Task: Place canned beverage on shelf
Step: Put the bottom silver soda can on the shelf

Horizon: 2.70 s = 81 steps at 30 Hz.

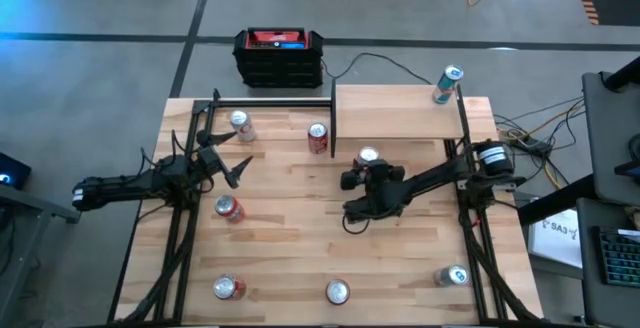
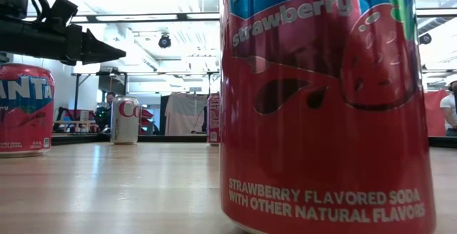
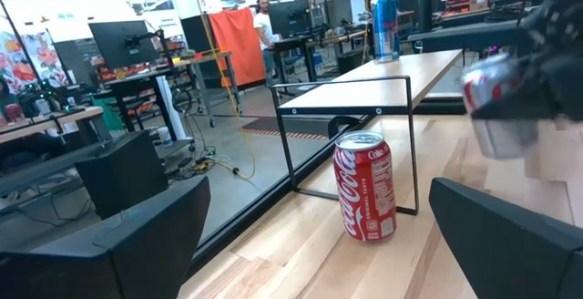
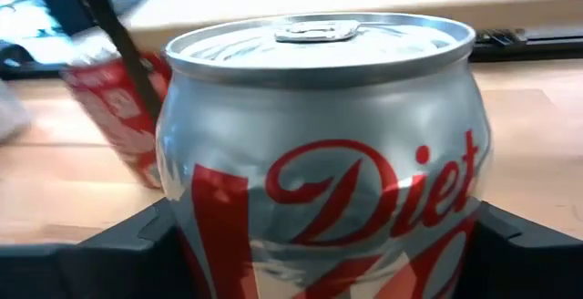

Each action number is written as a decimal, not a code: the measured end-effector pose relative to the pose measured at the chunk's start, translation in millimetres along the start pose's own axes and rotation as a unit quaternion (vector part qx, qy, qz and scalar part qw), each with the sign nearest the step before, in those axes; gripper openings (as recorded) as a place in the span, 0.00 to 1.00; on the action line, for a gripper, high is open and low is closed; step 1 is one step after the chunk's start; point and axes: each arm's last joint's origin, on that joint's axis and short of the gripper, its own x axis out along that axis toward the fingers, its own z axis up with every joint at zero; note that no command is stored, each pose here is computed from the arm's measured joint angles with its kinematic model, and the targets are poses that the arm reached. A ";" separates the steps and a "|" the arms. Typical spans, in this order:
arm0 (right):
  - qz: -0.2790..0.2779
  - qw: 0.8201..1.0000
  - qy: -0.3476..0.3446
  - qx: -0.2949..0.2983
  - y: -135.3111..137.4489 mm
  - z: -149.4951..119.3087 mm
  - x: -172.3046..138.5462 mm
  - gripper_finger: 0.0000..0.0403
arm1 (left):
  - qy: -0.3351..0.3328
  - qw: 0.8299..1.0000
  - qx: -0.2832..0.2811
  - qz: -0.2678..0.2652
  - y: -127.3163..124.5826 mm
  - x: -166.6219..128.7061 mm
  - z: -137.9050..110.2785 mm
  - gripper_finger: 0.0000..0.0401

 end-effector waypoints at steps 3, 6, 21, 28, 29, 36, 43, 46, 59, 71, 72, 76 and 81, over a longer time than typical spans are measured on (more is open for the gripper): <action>0.013 1.000 0.001 0.005 -2.7 15.3 -12.1 0.71 | 0.000 1.000 0.000 0.000 0.0 0.0 0.0 0.99; 0.019 1.000 0.002 0.010 -6.6 28.4 -19.9 0.71 | 0.000 1.000 0.000 0.000 0.1 0.0 0.1 0.99; 0.033 0.999 -0.032 -0.018 -30.2 91.0 -47.4 0.71 | 0.000 1.000 0.000 0.000 0.0 0.0 0.1 0.99; 0.011 0.993 -0.106 -0.056 -40.1 109.2 -43.3 0.78 | 0.000 1.000 0.000 0.000 0.0 0.1 0.0 0.99; 0.002 0.992 -0.109 -0.058 -41.1 110.6 -39.3 0.78 | 0.000 1.000 0.000 0.000 0.0 0.1 0.1 0.99; -0.081 0.989 -0.122 -0.024 -49.5 115.2 5.6 0.75 | 0.000 1.000 0.000 0.000 0.0 0.1 0.0 0.99; -0.162 0.978 -0.134 -0.015 -59.1 124.2 47.7 0.77 | 0.001 1.000 0.000 0.000 0.0 0.1 -0.1 0.99; -0.187 0.973 -0.135 -0.013 -64.4 129.0 59.4 0.77 | 0.001 1.000 0.000 0.000 0.0 0.1 -0.1 0.99; -0.221 0.966 -0.126 -0.041 -71.4 140.0 75.0 0.75 | 0.000 1.000 0.000 0.000 -0.1 0.1 0.0 0.99; -0.207 0.976 -0.065 -0.026 -68.6 149.8 88.3 0.75 | 0.000 1.000 0.000 0.000 -0.1 0.1 0.0 0.99; -0.207 0.976 -0.062 -0.021 -68.7 151.4 90.8 0.75 | 0.000 1.000 0.000 0.000 0.0 0.1 0.0 0.99; -0.209 0.976 -0.057 -0.009 -70.6 157.4 99.5 0.75 | 0.000 1.000 0.000 0.000 0.0 0.1 0.1 0.99; -0.207 0.978 -0.040 0.004 -73.9 165.1 110.7 0.75 | 0.001 1.000 0.000 0.000 -0.1 0.1 -0.1 0.99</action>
